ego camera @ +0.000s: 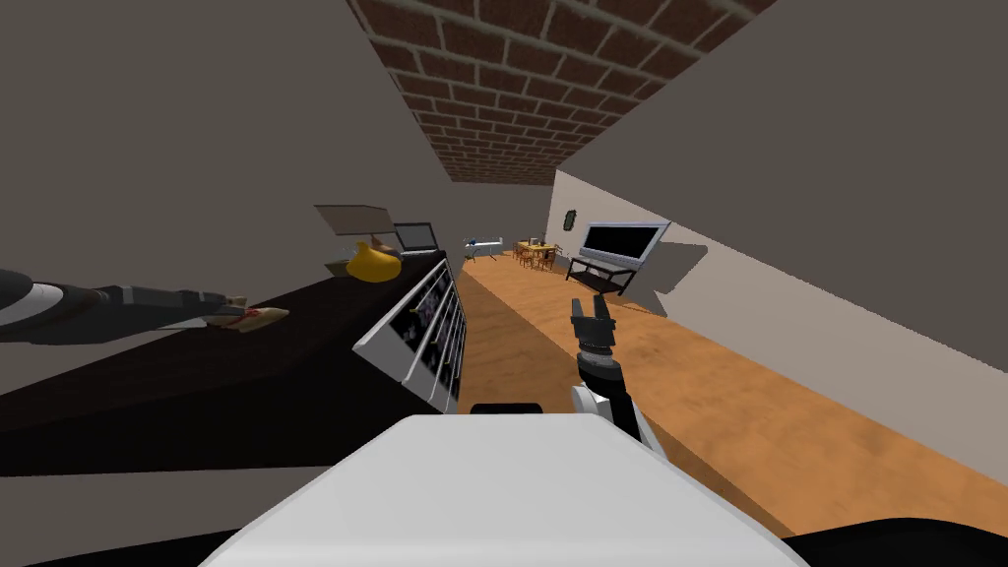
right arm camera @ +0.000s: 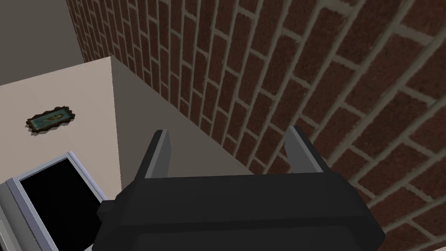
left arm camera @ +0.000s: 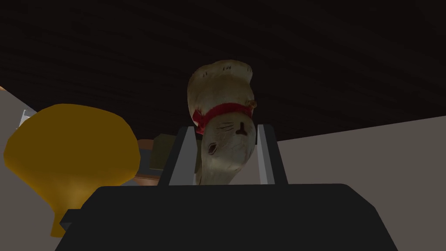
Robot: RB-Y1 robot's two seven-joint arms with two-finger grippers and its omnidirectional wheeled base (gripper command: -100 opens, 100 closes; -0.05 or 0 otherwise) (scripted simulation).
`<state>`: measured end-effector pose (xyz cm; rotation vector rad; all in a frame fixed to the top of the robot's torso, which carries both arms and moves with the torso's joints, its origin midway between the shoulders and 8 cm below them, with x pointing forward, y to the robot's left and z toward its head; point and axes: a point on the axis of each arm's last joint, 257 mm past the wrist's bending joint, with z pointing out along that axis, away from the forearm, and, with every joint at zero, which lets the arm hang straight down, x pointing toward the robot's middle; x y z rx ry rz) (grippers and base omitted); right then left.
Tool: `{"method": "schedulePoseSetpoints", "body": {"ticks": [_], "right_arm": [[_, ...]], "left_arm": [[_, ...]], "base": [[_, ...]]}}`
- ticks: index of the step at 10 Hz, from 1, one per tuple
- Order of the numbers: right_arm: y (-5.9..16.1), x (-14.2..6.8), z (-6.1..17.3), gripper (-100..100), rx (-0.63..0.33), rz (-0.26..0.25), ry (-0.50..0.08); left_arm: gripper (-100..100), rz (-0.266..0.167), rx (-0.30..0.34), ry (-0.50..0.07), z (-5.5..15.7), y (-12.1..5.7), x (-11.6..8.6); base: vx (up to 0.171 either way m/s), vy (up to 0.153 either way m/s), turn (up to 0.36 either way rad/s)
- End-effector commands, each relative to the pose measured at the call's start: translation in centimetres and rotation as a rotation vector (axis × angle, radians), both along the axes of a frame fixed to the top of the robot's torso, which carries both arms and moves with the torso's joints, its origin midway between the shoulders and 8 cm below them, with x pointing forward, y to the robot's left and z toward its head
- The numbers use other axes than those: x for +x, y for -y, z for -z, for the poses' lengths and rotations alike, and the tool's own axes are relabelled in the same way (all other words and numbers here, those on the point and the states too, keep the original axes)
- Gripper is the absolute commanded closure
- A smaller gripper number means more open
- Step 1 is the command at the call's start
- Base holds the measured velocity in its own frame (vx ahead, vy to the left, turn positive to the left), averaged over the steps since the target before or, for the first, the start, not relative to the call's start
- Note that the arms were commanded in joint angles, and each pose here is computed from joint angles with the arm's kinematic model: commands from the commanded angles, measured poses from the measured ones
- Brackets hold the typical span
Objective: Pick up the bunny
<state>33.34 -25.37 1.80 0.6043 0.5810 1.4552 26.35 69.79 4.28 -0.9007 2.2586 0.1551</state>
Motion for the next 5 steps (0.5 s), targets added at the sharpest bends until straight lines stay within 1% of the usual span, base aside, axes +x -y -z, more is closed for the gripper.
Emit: {"method": "schedulePoseSetpoints", "body": {"ticks": [1, 3, 4, 5], "right_arm": [[0.0, 0.0, 0.0, 0, 0.0, 0.0, 0.0], [0.0, 0.0, 0.0, 0, 0.0, 0.0, 0.0], [0.0, 0.0, 0.0, 0, 0.0, 0.0, 0.0], [0.0, 0.0, 0.0, 0, 0.0, 0.0, 0.0]], "left_arm": [[100, -0.053, -0.001, -0.002, -0.1, -1.6, -0.6], [100, -0.143, 0.008, 0.001, -0.5, -4.3, -1.7], [100, -0.147, 0.022, 0.005, -1.1, -4.7, -1.7], [100, -0.137, 0.013, 0.003, -0.9, -4.3, -1.7]], "base": [[-0.154, -0.046, -0.325], [-0.251, -0.043, -0.424], [-0.178, -0.061, -0.274], [-0.058, -0.028, -0.036]]}}
